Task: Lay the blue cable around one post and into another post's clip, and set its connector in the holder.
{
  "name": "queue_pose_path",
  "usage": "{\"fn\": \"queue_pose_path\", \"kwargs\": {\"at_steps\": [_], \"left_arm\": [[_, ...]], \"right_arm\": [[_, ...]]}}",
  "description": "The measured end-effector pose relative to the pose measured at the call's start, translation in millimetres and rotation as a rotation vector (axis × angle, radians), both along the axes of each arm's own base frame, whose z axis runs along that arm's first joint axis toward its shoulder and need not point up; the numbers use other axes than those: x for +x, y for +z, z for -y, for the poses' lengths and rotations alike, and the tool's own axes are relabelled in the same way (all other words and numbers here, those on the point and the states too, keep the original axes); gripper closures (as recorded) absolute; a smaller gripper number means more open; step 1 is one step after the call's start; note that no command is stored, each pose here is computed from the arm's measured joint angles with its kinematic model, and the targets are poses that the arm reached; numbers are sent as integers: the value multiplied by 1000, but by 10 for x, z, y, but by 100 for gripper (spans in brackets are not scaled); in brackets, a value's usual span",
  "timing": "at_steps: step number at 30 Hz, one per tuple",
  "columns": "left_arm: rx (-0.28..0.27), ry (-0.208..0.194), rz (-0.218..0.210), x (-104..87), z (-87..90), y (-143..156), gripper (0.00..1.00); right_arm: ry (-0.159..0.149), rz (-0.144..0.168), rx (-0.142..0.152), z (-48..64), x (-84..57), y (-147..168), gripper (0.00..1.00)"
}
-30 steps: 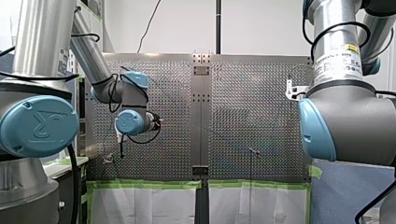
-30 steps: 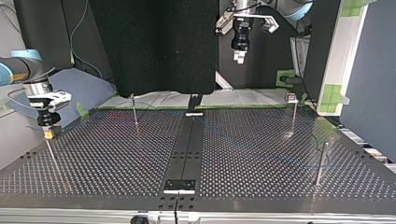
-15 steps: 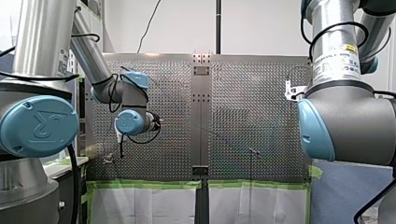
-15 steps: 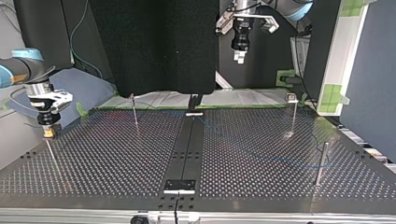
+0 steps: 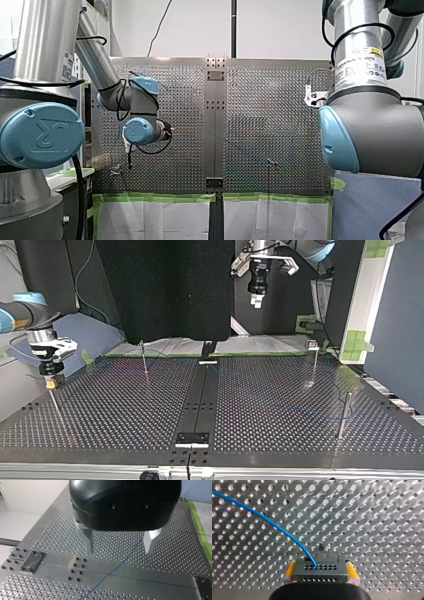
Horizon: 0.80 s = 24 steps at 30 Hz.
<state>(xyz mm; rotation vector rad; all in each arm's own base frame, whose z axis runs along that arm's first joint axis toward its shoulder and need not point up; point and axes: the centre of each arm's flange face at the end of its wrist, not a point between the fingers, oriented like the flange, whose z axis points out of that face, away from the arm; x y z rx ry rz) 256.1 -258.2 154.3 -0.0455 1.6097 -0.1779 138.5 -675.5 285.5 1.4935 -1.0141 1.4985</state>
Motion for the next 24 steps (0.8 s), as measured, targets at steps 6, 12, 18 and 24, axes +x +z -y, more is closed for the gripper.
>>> {"fn": "queue_pose_path", "kwargs": {"at_steps": [6,12,18,24], "left_arm": [[2,1,-2,-2,-5,-6,0],[11,5,-6,-14,-28,-24,0],[16,12,-7,-5,-48,-29,0],[17,15,-8,5,-61,-32,0]], "right_arm": [[-1,-8,-2,-5,21,1,100],[-17,-32,6,-93,-4,14,100],[-19,-5,-23,-150,-11,118,100],[-15,4,-30,-153,2,139,100]]}}
